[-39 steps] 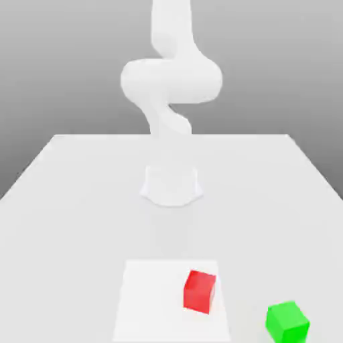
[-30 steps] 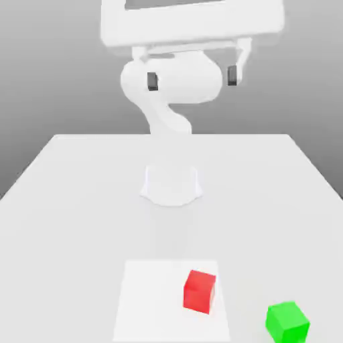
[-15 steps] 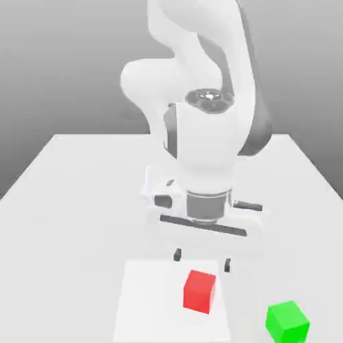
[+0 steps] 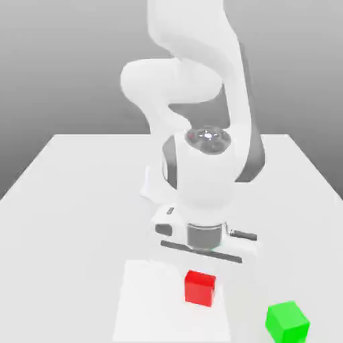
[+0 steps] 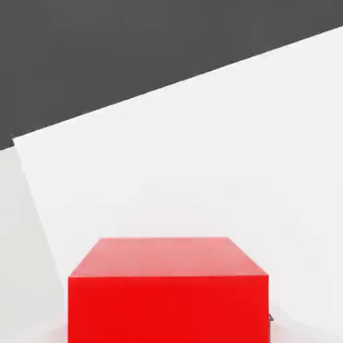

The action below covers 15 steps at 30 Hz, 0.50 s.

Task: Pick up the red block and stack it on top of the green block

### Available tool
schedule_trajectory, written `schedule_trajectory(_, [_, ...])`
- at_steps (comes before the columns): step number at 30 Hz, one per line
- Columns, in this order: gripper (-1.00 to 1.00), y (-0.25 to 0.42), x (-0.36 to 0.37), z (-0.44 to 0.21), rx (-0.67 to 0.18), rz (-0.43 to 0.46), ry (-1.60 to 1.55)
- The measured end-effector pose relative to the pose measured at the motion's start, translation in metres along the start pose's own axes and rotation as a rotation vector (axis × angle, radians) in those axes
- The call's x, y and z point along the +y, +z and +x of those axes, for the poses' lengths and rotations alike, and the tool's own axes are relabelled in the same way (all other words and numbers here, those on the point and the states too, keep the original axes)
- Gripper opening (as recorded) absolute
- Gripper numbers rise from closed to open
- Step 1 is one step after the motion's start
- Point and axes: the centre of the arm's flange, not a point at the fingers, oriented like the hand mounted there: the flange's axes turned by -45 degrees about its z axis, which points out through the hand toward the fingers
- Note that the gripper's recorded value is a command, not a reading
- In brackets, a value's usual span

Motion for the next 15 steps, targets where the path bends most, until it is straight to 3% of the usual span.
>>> schedule_trajectory(11, [-1.0, -0.046, -0.14, 0.01, -0.002, 0.0, -0.724])
schedule_trajectory(15, [-1.0, -0.009, -0.158, 0.009, -0.001, 0.001, -0.807])
